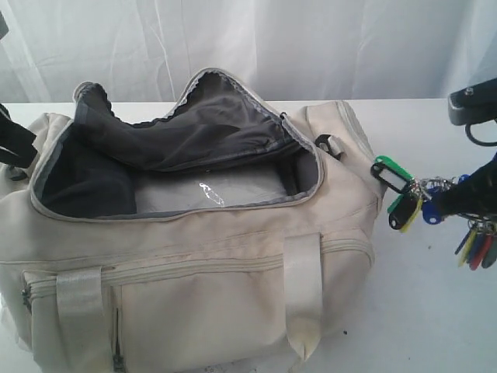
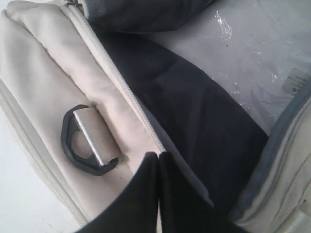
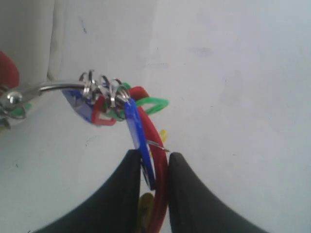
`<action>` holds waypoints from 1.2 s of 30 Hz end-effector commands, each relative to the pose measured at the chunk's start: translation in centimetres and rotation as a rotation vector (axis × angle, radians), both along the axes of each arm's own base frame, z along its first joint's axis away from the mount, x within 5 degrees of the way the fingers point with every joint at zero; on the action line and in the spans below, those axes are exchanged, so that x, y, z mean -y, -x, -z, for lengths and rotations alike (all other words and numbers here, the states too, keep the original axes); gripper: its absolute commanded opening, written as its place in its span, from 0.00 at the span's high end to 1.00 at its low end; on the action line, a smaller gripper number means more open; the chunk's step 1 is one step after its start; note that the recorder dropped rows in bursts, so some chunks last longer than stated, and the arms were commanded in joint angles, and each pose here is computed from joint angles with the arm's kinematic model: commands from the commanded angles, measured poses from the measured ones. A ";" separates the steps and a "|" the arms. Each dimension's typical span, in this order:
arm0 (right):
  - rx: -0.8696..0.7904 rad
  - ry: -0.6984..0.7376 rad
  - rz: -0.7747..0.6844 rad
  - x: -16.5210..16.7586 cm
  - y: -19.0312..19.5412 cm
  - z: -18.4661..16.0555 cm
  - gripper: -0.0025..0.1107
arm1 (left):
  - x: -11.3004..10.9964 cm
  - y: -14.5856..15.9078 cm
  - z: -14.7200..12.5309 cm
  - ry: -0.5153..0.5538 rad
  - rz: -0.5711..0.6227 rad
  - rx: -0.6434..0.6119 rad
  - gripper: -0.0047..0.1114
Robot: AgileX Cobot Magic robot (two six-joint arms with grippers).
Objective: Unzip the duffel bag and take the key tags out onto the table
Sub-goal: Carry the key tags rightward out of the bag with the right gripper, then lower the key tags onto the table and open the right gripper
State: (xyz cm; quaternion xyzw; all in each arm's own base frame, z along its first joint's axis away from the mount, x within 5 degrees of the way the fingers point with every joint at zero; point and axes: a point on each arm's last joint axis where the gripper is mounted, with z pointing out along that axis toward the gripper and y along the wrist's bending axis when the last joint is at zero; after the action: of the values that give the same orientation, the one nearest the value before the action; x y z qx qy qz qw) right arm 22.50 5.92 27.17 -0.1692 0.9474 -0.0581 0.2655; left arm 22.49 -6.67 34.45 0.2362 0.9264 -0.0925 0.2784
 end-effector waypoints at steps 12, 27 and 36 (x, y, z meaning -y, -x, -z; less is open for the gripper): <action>0.313 -0.114 0.084 1.5 1.5 -3.4 0.98 | 0.0 0.3 0.1 0.009 0.004 -0.012 0.96; 0.133 -0.177 0.103 -0.8 -3.1 6.1 0.98 | 0.0 0.3 0.1 0.011 0.004 -0.013 0.96; 0.014 -0.197 0.118 -1.9 -5.1 11.5 0.79 | 0.4 0.4 -0.1 0.039 0.043 -0.007 0.96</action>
State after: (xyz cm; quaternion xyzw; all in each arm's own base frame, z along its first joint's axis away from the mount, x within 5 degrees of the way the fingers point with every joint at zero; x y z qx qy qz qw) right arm 27.32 7.84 16.17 -0.0992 0.9531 0.0127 0.2858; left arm 22.46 -6.86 34.50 0.2417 0.9235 -0.1018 0.2799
